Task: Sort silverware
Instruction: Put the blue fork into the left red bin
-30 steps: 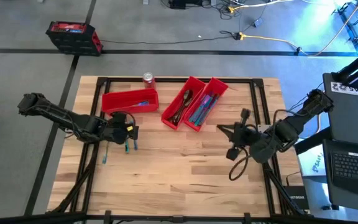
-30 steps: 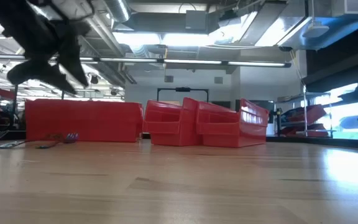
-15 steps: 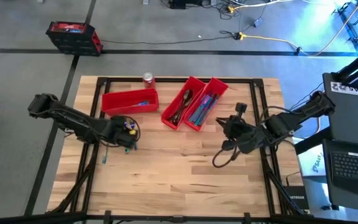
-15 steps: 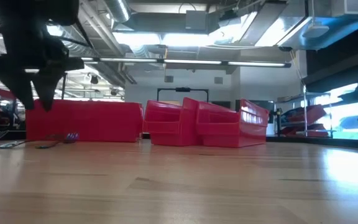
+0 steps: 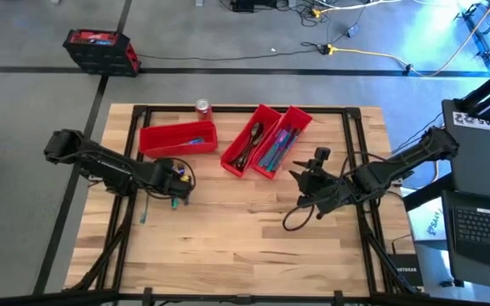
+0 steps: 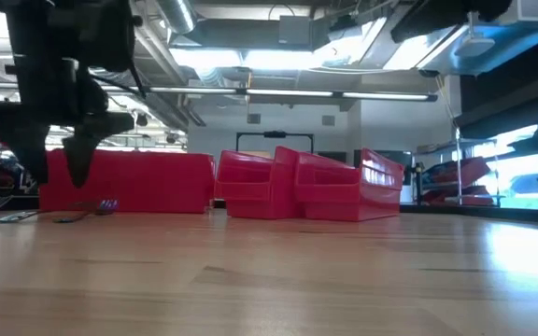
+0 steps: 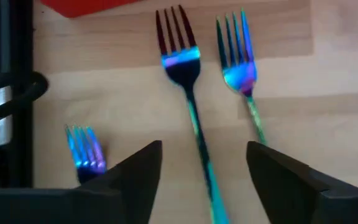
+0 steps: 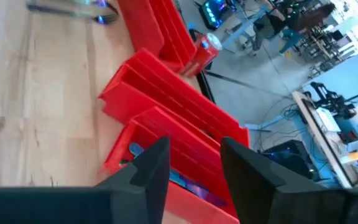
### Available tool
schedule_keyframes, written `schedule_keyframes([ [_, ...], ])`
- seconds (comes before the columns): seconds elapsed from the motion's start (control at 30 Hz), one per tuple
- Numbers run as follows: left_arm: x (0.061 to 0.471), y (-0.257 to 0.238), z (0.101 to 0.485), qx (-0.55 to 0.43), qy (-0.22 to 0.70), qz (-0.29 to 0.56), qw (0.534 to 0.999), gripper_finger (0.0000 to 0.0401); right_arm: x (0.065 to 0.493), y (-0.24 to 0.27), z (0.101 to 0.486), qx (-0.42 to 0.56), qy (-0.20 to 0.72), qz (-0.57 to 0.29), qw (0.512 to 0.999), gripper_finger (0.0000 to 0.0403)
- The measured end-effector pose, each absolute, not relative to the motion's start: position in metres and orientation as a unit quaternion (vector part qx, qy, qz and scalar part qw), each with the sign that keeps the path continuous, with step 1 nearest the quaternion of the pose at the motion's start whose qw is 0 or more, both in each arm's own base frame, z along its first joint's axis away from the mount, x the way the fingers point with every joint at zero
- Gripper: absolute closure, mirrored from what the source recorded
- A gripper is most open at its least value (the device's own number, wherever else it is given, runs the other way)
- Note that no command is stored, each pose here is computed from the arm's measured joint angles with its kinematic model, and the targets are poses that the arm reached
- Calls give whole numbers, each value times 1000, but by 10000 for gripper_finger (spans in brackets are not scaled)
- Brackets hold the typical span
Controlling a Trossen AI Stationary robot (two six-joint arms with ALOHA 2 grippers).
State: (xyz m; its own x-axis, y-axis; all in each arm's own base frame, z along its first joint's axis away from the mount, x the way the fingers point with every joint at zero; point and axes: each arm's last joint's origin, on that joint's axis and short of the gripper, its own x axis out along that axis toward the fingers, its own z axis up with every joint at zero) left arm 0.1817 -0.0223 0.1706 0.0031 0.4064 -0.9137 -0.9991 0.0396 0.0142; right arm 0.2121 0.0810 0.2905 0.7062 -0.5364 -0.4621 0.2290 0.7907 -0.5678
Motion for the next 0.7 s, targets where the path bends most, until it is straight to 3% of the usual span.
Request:
schedule_keyframes([
  [0.27,188,-14,149,-374,399,604,580,137,214,80,275,-243,325,-210,889,273],
  [0.7,192,-14,133,-370,387,622,571,164,214,80,276,-243,321,-209,891,274],
])
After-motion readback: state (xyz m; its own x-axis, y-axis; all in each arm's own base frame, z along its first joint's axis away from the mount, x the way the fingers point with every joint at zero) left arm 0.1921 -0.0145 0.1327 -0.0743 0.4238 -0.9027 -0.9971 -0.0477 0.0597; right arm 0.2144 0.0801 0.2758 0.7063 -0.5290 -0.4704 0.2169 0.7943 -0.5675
